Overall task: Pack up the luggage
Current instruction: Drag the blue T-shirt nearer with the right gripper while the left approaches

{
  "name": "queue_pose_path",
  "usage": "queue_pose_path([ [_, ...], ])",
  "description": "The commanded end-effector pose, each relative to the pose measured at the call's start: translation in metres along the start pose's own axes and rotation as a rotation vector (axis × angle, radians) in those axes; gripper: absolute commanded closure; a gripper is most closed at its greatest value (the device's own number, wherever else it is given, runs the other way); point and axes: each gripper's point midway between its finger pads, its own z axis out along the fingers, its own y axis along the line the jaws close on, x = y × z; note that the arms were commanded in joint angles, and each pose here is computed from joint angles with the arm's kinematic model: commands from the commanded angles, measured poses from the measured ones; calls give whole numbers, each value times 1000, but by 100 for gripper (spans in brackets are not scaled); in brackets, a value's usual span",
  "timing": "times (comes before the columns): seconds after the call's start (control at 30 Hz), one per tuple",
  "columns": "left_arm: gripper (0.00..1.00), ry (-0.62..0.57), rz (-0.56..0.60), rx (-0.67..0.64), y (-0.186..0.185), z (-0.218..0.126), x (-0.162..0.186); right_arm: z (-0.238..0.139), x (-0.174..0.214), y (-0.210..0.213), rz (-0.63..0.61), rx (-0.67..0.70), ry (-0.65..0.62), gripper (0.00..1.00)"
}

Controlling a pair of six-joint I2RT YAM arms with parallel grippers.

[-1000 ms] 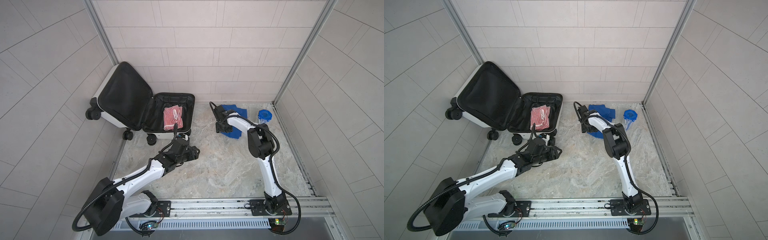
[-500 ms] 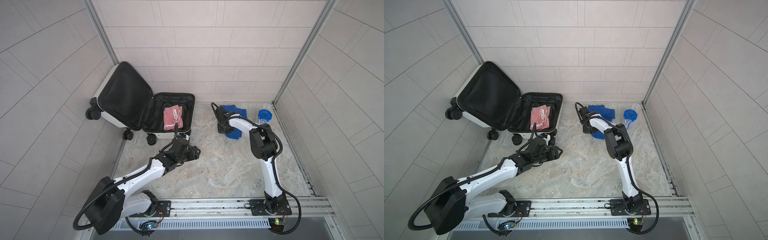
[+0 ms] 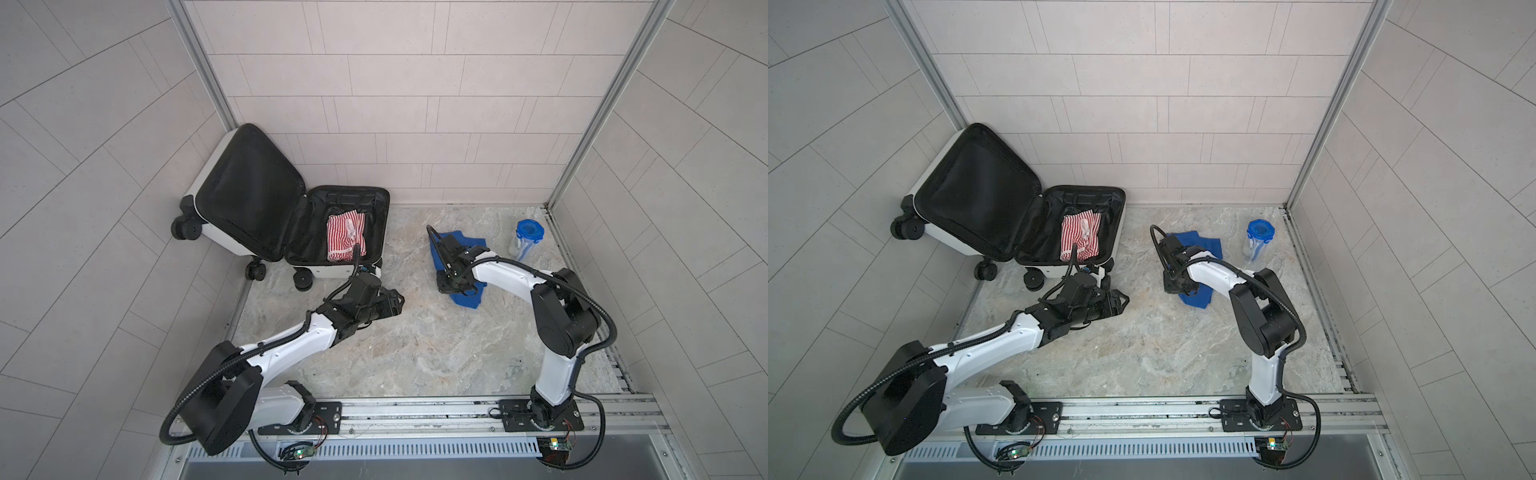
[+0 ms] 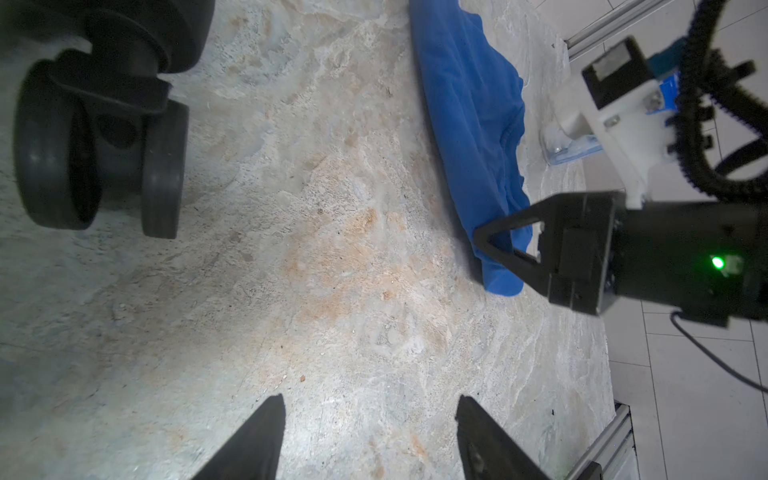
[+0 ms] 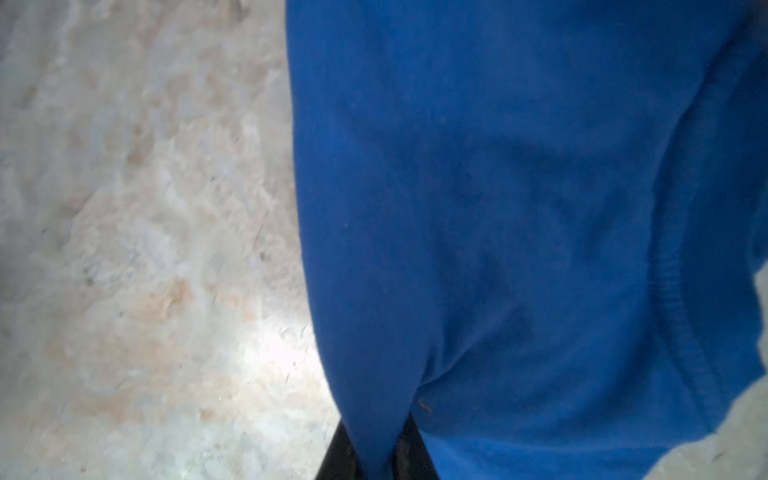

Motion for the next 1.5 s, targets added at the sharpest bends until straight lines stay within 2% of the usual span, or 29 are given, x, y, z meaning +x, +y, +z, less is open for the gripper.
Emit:
queue_pose_path([
  [0.0,28,-67,-9,26,-13,-2,-21,-10,22,18,3,-55,-4,85],
  [0.2,28,-65,-41,31,-9,2,-22,-23,58,43,-3,-110,-16,85],
  [0.33,29,-72,-59,10,-1,3,-22,-30,82,77,7,-207,-24,82],
  [0.47,29,-83,-73,-1,6,1,-23,-35,103,106,-24,-243,-18,80],
  [0.53,29,-78,-75,-2,7,2,-22,-35,109,115,-38,-256,-14,76],
  [0.6,29,-73,-76,-1,8,2,-21,-35,112,117,-45,-252,-11,67],
  [0.73,28,-52,-69,10,7,3,-17,-43,109,111,-56,-235,-35,41],
  [0.83,28,-19,-56,21,5,6,-12,-56,105,107,-66,-240,-68,32],
  [0.97,29,34,-34,29,1,10,-4,-69,100,99,-45,-270,-107,28],
  [1.13,29,60,-29,40,-1,17,3,-80,86,69,11,-250,-168,24],
  [1.3,30,99,-9,63,-12,29,11,-69,79,15,125,-199,-154,23],
  [1.47,31,127,-15,68,-16,44,20,-54,78,-25,239,-221,-130,20],
])
